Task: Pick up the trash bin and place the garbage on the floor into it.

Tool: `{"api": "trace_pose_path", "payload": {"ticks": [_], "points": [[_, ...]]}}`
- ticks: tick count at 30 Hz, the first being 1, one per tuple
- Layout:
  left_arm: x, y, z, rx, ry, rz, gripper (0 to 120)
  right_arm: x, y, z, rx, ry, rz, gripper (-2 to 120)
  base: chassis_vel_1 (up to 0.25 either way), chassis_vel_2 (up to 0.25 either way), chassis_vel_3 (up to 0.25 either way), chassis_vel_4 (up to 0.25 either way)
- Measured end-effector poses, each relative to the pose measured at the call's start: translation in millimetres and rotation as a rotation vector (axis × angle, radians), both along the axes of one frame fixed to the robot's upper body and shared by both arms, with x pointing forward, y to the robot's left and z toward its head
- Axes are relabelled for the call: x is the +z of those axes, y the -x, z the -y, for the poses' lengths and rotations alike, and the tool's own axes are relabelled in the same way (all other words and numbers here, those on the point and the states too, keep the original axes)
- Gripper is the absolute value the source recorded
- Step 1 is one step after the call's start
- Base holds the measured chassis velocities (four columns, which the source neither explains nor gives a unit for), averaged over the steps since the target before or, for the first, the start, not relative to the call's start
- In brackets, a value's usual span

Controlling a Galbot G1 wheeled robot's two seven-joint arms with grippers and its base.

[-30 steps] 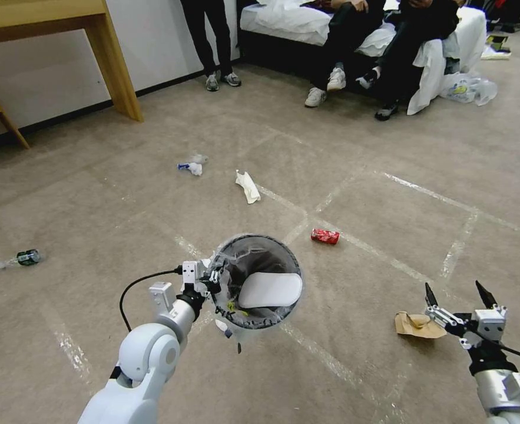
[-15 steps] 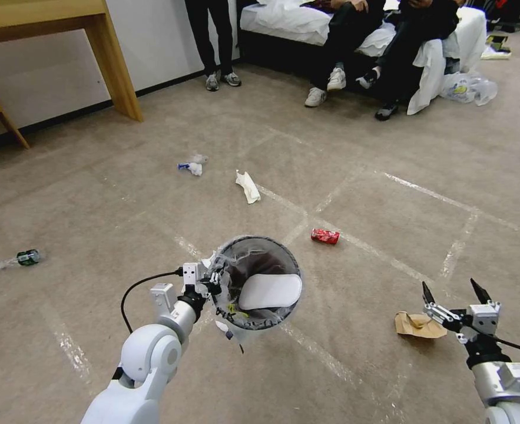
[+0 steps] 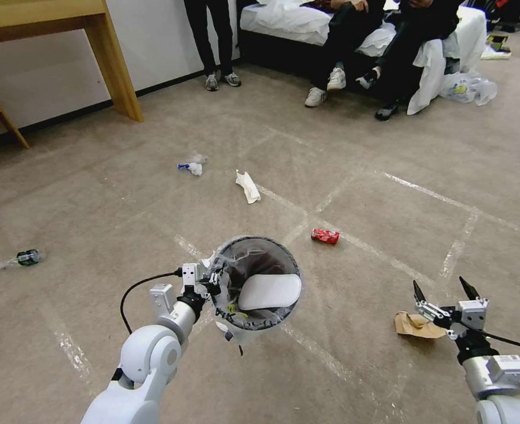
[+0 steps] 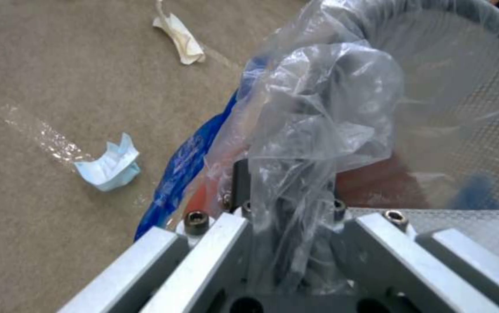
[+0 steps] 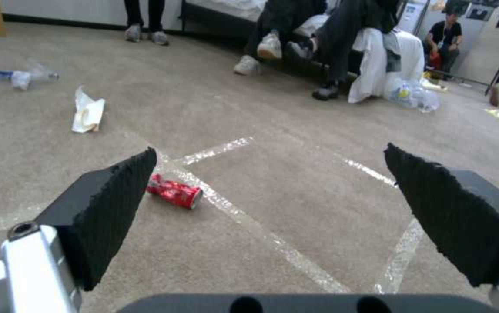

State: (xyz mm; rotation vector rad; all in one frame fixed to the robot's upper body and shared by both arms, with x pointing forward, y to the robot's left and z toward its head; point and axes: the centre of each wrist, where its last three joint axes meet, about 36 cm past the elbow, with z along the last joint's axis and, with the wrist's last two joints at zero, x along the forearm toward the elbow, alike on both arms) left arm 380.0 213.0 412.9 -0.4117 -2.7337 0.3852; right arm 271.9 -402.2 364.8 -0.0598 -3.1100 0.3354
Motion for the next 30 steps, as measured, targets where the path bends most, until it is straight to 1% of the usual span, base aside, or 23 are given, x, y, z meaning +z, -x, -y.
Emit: {"api": "trace_pose_path", "payload": {"ticks": [13, 20, 24, 30], "points": [[0.7, -1.6, -0.7, 0.003, 0.004, 0.005, 1, -3, -3, 5, -0.002, 0.002, 0.013, 100, -0.035, 0.05, 0.042, -0.047], [2.1, -3.3, -0.8, 0.004, 0.005, 0.011, 1, -9, -4, 27, -0.012, 0.033, -0.022, 100, 0.0, 0.0, 0.0, 0.0], [3.4, -4.6, -0.3, 0.007, 0.009, 0.016, 1, -18, -10, 36, -0.034, -0.02, -0.045, 100, 0.0, 0.0, 0.0, 0.0], [2.9, -4.4, -0.6, 0.01, 0.01, 0.015, 1, -26, -17, 39, -0.049, -0.05, -0.085, 100, 0.0, 0.0, 0.0, 0.0]]}}
